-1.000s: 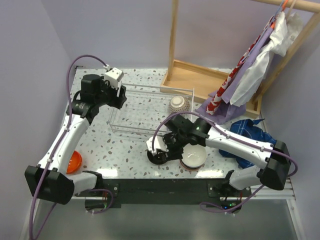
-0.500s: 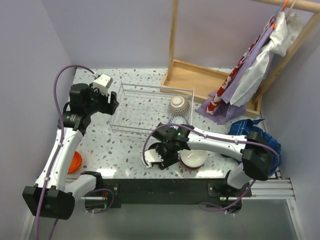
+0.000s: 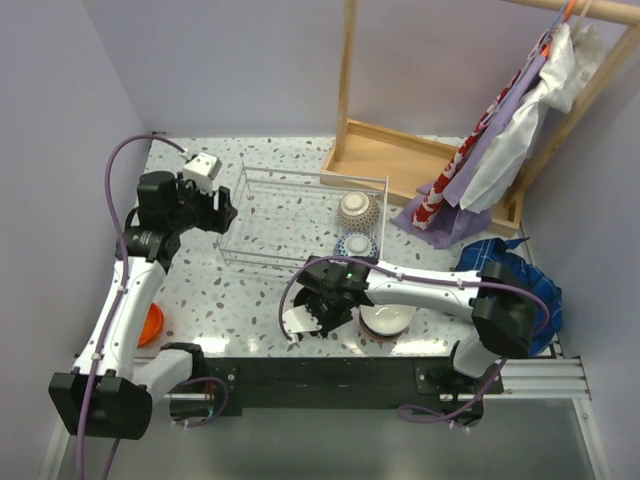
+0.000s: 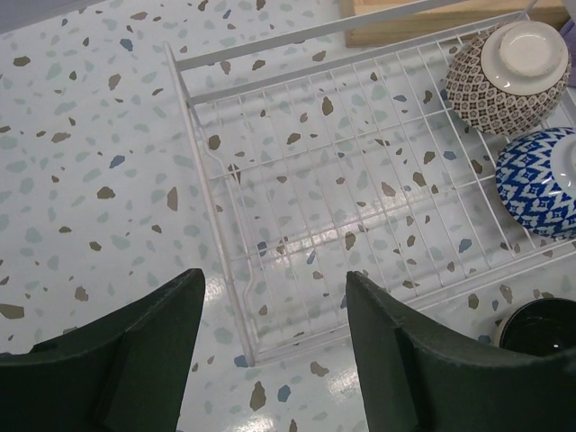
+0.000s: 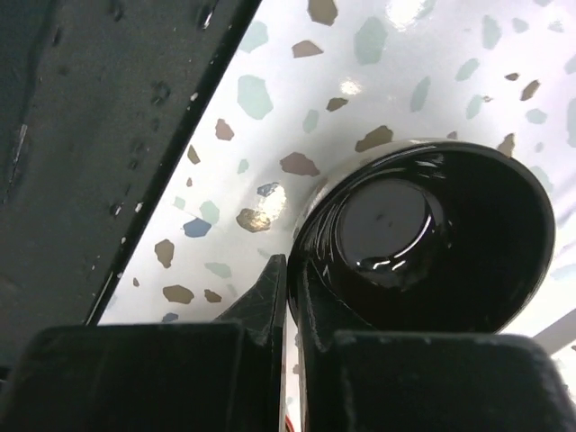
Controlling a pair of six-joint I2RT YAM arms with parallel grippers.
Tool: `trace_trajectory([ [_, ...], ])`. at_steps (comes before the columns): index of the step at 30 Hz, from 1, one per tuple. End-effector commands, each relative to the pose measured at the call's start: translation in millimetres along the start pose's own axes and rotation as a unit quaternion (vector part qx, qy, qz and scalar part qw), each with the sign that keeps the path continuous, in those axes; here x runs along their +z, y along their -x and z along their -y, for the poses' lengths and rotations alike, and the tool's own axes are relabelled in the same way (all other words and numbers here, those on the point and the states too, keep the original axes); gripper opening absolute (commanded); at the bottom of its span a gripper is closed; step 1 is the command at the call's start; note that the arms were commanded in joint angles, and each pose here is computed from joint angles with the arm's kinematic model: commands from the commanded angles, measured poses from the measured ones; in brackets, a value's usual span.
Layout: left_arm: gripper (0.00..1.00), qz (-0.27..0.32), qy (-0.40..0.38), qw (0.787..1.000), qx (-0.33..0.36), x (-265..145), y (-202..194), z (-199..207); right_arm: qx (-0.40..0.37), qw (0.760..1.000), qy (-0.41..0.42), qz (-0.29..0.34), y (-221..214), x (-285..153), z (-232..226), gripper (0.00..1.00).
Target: Load the bowls into the dish rack
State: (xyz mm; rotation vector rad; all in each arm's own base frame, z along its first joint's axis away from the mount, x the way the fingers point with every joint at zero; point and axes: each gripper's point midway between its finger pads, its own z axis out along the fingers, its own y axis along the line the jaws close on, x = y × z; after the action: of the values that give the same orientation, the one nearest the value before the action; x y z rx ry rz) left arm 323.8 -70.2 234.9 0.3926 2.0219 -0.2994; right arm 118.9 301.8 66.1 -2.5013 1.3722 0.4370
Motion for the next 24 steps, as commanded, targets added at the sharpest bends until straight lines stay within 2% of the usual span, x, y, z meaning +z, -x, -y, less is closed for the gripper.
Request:
trace_trajectory([
  [1,0.68,0.038,-0.016,0.999,-0.001,-5.8,21.8,6.3,0.031,0.999,-0.005,0.026,30.1,-33.0,5.2,0.00],
  [4,0.68,0.048,-0.021,0.999,0.004,-6.9,34.8,6.7,0.069,0.995,-0.013,0.071,65.0,-77.5,17.0,0.00],
  [6,0.68,0.051,-0.025,0.998,0.004,-5.9,41.0,7.2,0.087,0.988,-0.020,0.126,91.9,-108.9,29.2,0.00],
  [8,0.67,0.057,-0.035,0.998,0.003,-3.6,51.5,9.2,0.140,0.979,-0.015,0.150,96.5,-125.2,35.4,0.00],
  [9,0.67,0.057,-0.041,0.998,0.002,-2.5,54.3,10.7,0.157,0.970,-0.011,0.183,107.7,-138.1,40.8,0.00],
  [12,0.66,0.062,-0.049,0.997,0.000,3.0,67.6,11.3,0.269,0.927,-0.009,0.260,108.9,-162.0,70.0,0.00],
  [13,0.66,0.063,-0.051,0.997,-0.003,6.3,73.9,11.1,0.313,0.905,-0.015,0.288,111.3,-170.5,84.4,0.00],
  [14,0.66,0.063,-0.052,0.997,-0.006,8.6,77.0,10.5,0.353,0.884,-0.025,0.305,95.8,-177.9,100.7,0.00],
  [15,0.65,0.062,-0.053,0.997,-0.014,13.9,81.2,9.7,0.389,0.856,-0.013,0.339,99.9,-186.6,111.5,0.00],
  [17,0.64,0.065,-0.054,0.996,-0.031,19.9,87.2,9.1,0.455,0.810,-0.004,0.369,78.1,-192.8,132.3,0.00],
  [18,0.53,0.062,-0.049,0.996,-0.048,26.1,88.6,6.8,0.474,0.779,0.016,0.410,84.7,-206.2,143.9,0.00],
  [19,0.45,0.069,-0.048,0.995,-0.051,29.4,92.5,5.9,0.495,0.755,0.017,0.428,73.1,-211.8,156.4,0.00],
  [20,0.31,0.069,-0.047,0.995,-0.054,33.3,93.3,5.2,0.512,0.738,0.032,0.439,69.3,-206.6,160.7,0.00],
  [21,0.19,0.064,-0.046,0.996,-0.052,40.8,91.0,4.9,0.515,0.713,0.034,0.474,75.3,-220.6,175.7,0.00],
  [22,0.08,0.064,-0.044,0.996,-0.047,44.7,92.0,5.6,0.525,0.701,0.041,0.481,72.2,-216.1,184.9,0.00],
  [23,0.00,0.060,-0.040,0.997,-0.042,48.9,91.0,6.2,0.534,0.688,0.044,0.490,70.7,-214.8,190.4,0.00],
  [24,0.00,0.051,-0.043,0.997,-0.027,57.5,89.8,10.2,0.532,0.665,0.048,0.522,76.5,-227.1,202.4,0.00],
])
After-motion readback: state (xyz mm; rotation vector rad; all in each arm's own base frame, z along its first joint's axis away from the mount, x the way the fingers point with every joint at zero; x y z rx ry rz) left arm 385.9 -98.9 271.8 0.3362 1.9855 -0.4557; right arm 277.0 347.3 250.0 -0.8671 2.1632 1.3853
